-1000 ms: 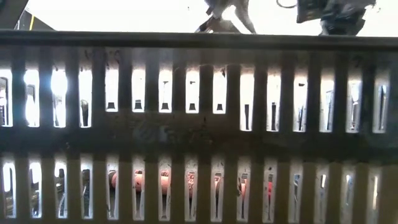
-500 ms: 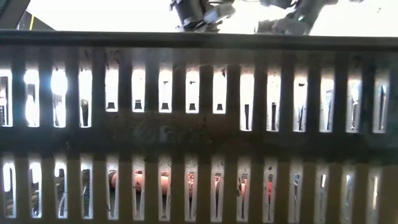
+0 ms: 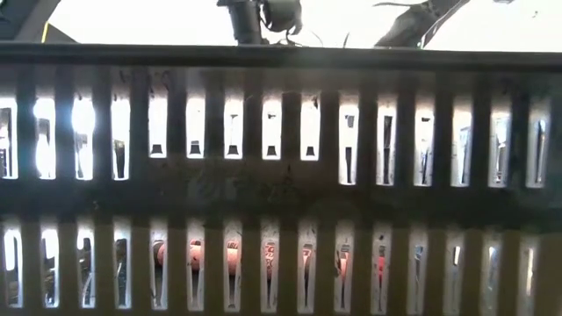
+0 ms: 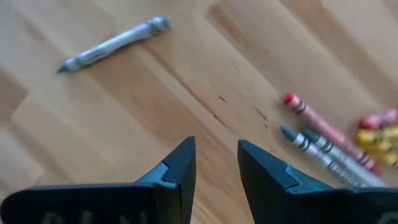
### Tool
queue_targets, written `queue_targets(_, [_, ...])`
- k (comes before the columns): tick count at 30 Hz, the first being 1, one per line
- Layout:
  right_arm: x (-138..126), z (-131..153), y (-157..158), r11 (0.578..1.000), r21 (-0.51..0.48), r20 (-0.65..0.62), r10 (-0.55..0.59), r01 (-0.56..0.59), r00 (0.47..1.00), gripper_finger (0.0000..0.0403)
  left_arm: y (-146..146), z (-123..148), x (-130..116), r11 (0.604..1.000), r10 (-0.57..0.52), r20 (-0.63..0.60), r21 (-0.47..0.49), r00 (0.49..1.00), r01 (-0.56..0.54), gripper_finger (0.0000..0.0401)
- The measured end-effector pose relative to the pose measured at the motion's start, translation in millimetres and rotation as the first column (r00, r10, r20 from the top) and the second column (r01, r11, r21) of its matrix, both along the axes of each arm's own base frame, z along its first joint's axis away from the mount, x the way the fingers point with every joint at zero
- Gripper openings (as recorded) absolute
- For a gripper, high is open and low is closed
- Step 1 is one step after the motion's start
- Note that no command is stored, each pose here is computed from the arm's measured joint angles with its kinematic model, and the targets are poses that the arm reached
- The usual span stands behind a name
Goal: Sort crayons
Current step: Put the yellow crayon into the blue bin
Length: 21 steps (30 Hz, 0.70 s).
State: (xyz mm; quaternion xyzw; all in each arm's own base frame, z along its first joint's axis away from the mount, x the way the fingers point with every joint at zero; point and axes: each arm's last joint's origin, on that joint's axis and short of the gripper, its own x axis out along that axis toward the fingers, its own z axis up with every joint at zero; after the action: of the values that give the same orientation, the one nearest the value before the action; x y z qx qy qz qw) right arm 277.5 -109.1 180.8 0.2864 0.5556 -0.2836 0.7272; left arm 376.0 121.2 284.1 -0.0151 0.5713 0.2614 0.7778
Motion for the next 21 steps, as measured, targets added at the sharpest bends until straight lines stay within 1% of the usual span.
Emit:
queue_targets(2, [0.7,-2.7,0.4,0.997,0.021,-0.005,-0.073,0.073,0.997,0.0106,10.5,-0.5,-5.1,1.000,-0.022,-0.037,0.005,0.999,0.022,0.0085])
queue_targets(5, [3.0,-2.6,3.3,0.995,0.015,0.006,-0.101,0.101,0.995,0.0106,25.1,-1.1,-11.4,0.997,-0.071,-0.071,-0.009,0.995,0.071,0.0085])
queue_targets(7, [6.6,-1.9,4.9,0.997,0.010,0.035,-0.083,0.083,0.996,0.0106,35.0,-1.4,-14.8,0.992,-0.116,-0.055,-0.056,0.992,0.113,0.0085])
queue_targets(9, [10.7,-0.9,6.6,0.998,0.021,0.075,-0.065,0.063,0.995,0.0106,44.7,-1.7,-18.5,0.981,-0.153,-0.017,-0.124,0.988,0.150,0.0085])
queue_targets(11, [15.5,0.7,6.9,0.996,0.028,0.126,-0.089,0.086,0.988,0.0106,54.2,-2.0,-23.0,0.969,-0.160,0.023,-0.184,0.987,0.162,0.0085])
queue_targets(14, [21.7,3.4,4.8,0.988,0.040,0.202,-0.155,0.150,0.967,0.0106,66.6,-10.6,-30.5,0.964,-0.131,0.035,-0.228,0.991,0.136,0.0085])
queue_targets(17, [26.7,6.4,1.0,0.974,0.040,0.269,-0.226,0.223,0.936,0.0106,77.2,-23.1,-41.2,0.961,-0.059,0.000,-0.270,0.998,0.056,0.0085])
queue_targets(21, [28.9,7.8,-0.1,0.957,0.058,0.299,-0.289,0.285,0.909,0.0106,80.9,-43.4,-53.3,0.944,-0.013,-0.061,-0.330,0.998,-0.008,0.0085])
